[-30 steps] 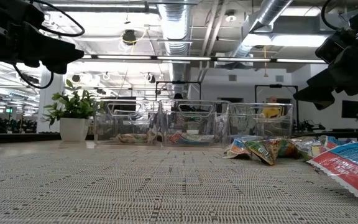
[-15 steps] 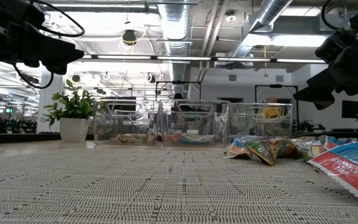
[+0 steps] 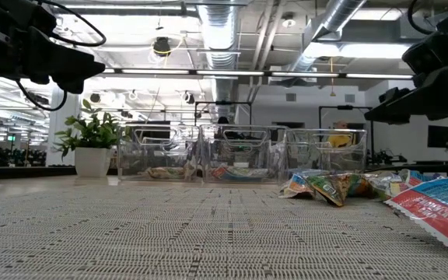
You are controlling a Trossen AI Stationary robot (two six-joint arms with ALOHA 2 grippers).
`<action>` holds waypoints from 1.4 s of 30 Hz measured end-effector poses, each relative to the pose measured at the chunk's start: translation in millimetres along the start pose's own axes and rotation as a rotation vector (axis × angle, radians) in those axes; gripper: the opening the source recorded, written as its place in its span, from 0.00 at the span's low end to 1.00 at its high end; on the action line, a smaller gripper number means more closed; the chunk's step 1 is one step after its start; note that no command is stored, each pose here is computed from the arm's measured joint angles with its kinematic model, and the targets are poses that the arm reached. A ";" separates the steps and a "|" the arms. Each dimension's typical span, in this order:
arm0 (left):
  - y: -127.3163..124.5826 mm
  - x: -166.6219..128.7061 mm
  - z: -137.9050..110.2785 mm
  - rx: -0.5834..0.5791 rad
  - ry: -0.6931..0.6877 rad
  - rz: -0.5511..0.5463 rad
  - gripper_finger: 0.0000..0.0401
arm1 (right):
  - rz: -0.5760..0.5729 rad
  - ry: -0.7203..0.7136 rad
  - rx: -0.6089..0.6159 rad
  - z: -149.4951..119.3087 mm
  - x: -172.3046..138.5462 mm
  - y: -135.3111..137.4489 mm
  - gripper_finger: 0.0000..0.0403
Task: Pick and place Granola Bars by type
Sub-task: Put the blue granola bar into the right transparent bin
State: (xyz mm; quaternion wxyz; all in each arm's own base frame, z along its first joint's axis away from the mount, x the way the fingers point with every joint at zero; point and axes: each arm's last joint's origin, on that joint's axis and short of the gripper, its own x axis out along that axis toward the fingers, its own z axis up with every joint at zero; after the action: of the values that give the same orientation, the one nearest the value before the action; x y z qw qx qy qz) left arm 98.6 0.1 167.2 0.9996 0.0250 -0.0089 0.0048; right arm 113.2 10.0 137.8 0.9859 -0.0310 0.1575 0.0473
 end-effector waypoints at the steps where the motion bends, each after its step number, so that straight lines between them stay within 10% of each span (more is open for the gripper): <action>1: 0.0 0.0 0.0 0.000 0.000 0.000 0.39 | 0.000 0.000 -0.001 0.0 0.0 0.0 0.56; 6: 0.0 0.0 0.0 0.000 0.000 0.000 0.39 | 0.001 -0.010 0.048 0.9 0.0 0.1 0.56; 13: 0.0 0.0 0.0 0.000 0.000 0.000 0.39 | 0.047 -0.063 0.880 27.5 -3.3 0.8 0.56; 18: 0.0 0.0 0.0 -0.001 0.000 0.000 0.39 | 0.037 -0.029 1.164 43.3 1.4 0.1 0.56; 30: 0.0 0.0 0.0 -0.001 0.000 0.000 0.39 | -0.071 0.231 1.155 83.4 40.0 6.5 0.56; 42: 0.0 0.0 0.0 -0.001 0.000 0.000 0.39 | -0.574 0.669 1.042 85.8 92.4 -2.6 0.56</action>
State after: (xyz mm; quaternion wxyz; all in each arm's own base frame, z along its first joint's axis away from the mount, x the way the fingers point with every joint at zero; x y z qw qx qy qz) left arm 98.6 0.1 167.2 0.9997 0.0244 -0.0088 0.0046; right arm 227.2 21.7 190.3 0.7438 0.3941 0.4418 -0.3103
